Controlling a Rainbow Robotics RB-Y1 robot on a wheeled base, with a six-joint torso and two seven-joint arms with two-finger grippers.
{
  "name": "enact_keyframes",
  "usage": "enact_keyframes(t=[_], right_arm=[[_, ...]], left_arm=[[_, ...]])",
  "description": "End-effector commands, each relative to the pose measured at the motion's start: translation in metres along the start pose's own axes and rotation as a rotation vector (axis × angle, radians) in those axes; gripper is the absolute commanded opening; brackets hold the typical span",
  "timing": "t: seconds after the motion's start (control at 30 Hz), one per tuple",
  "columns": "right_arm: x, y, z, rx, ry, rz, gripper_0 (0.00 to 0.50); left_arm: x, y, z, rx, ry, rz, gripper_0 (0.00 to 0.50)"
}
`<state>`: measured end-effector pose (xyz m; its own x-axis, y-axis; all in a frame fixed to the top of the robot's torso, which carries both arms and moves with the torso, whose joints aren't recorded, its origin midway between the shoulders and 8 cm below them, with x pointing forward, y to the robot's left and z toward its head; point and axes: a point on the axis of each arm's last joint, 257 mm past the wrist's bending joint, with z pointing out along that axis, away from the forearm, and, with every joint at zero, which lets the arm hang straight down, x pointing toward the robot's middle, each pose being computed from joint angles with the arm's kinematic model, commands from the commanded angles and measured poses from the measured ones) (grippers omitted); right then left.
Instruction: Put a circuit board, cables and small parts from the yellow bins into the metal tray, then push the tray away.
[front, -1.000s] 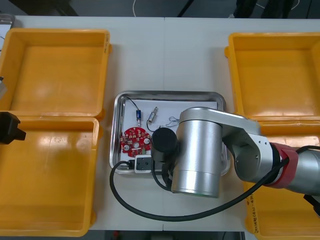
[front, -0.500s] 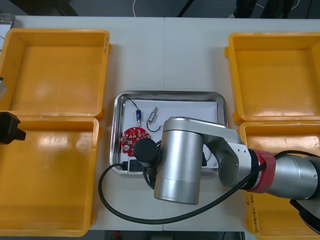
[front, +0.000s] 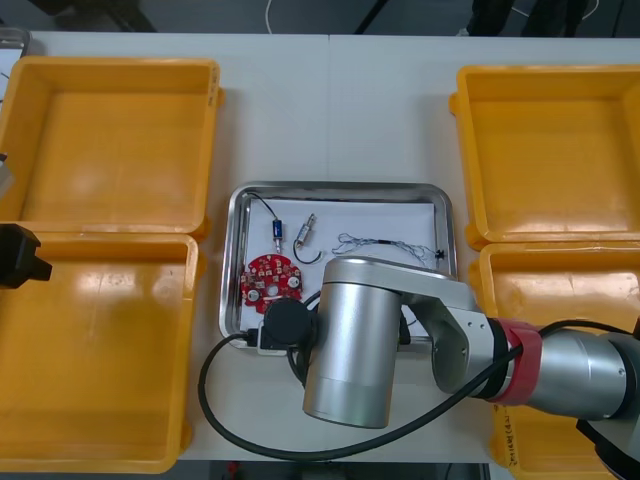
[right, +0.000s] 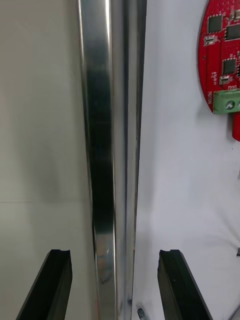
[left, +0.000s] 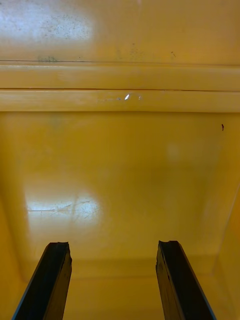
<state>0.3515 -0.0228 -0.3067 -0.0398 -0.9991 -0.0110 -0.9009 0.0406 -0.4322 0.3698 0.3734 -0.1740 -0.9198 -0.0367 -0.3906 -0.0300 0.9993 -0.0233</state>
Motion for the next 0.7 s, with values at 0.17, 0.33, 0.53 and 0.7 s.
enact_keyframes(t=[0.17,0.33,0.53,0.7], right_arm=[[-0.0152,0.0178,0.0005,-0.017,-0.034,-0.005,0.500],[-0.0159,0.0140,0.0033,-0.004,-0.034,-0.005,0.500],[-0.0194,0.0100,0.0069,0.006,-0.048,-0.002,0.500],[-0.0206,0.0099,0.0068,0.007,-0.052,0.003,0.500]], left_arm=[[-0.0021,0.0148,-0.0129,-0.038,-0.017,0.024,0.500],[-0.0021,0.0148,-0.0129,-0.038,-0.017,0.024,0.500],[-0.0021,0.0148,-0.0129,-0.038,-0.017,0.024,0.500],[-0.0021,0.0148,-0.0129,-0.038,-0.017,0.024,0.500]])
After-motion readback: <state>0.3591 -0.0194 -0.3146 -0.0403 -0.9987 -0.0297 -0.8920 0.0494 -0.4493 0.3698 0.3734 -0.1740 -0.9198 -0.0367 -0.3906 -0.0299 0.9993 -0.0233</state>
